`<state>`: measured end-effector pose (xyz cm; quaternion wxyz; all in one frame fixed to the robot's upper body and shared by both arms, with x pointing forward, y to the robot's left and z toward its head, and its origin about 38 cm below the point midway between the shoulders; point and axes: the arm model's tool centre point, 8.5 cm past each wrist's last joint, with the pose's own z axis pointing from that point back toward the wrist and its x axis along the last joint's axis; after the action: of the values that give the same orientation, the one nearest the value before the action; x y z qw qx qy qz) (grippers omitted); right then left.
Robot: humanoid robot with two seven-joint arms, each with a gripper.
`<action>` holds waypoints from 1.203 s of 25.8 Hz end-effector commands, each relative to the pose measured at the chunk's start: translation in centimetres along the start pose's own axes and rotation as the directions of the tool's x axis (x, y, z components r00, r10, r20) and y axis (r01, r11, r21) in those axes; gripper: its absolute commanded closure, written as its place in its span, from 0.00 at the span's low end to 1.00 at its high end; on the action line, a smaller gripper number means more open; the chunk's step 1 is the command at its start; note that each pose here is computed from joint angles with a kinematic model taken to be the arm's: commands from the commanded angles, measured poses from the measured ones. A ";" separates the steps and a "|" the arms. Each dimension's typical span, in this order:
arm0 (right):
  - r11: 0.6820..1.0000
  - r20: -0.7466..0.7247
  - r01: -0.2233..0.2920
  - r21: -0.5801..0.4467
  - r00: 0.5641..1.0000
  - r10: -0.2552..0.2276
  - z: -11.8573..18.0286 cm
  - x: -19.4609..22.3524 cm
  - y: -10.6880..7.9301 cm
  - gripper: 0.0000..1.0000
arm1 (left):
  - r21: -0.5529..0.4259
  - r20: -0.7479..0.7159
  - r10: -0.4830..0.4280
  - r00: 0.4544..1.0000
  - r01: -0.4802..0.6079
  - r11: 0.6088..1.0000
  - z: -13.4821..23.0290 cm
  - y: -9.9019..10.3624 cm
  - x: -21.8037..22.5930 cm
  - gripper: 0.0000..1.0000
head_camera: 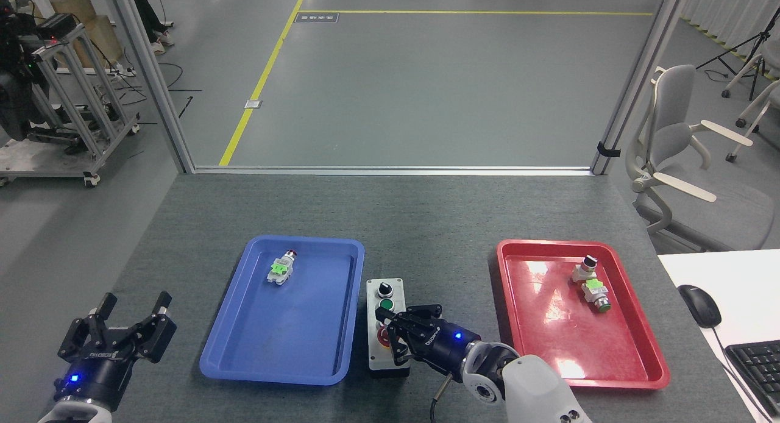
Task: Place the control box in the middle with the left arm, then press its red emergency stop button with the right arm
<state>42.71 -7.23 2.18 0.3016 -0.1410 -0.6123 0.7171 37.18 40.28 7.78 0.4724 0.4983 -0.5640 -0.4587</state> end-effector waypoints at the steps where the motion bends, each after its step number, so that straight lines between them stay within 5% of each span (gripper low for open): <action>1: 1.000 -0.004 0.012 0.023 1.000 -0.012 0.0 0.1 1.0 1.00 | 0.022 0.025 0.066 0.997 -0.067 0.998 0.4 -1.6 2.6 0.00; 4: 0.998 -0.004 0.016 0.058 1.000 -0.016 0.1 0.1 2.1 1.00 | 0.005 0.021 0.132 0.991 -0.132 0.991 2.4 -3.4 5.4 0.01; 10: 0.992 -0.013 0.053 0.114 0.999 -0.052 -0.2 0.6 4.4 1.00 | 0.024 0.072 0.100 0.992 -0.102 0.994 4.1 -3.4 10.3 0.01; 15: 0.994 -0.034 0.057 0.092 0.998 -0.054 -0.5 0.3 3.7 0.99 | 0.021 0.079 0.101 0.992 -0.103 0.994 4.4 -3.5 11.5 0.01; 16: 0.996 -0.048 0.052 0.076 0.998 -0.048 -0.6 0.0 3.1 0.74 | 0.019 0.078 0.104 0.992 -0.106 0.994 4.3 -3.6 11.5 0.01; 18: 0.999 -0.116 0.027 0.021 0.993 -0.025 -1.2 -1.7 0.2 0.06 | 0.010 0.078 0.107 0.991 -0.108 0.994 4.2 -3.6 11.5 0.01; 23: 0.990 -0.306 0.016 -0.141 0.950 -0.059 0.6 -6.7 -5.8 0.00 | -0.006 0.074 0.109 0.991 -0.109 0.994 4.2 -3.7 11.5 0.01; 27: 0.972 -0.503 -0.011 -0.237 0.857 -0.113 8.4 -14.3 -8.2 0.00 | -0.033 0.072 0.109 0.991 -0.107 0.994 4.1 -3.9 11.6 0.01; 31: 0.962 -0.642 0.029 -0.272 0.739 -0.204 17.3 -18.6 -4.7 0.00 | -0.059 0.072 0.102 0.992 -0.097 0.993 3.9 -4.1 11.5 0.01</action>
<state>50.15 -24.80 7.88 0.4799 -0.3490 -0.5791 0.5591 33.08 28.63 4.17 0.4842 0.4406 -0.5978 -0.4627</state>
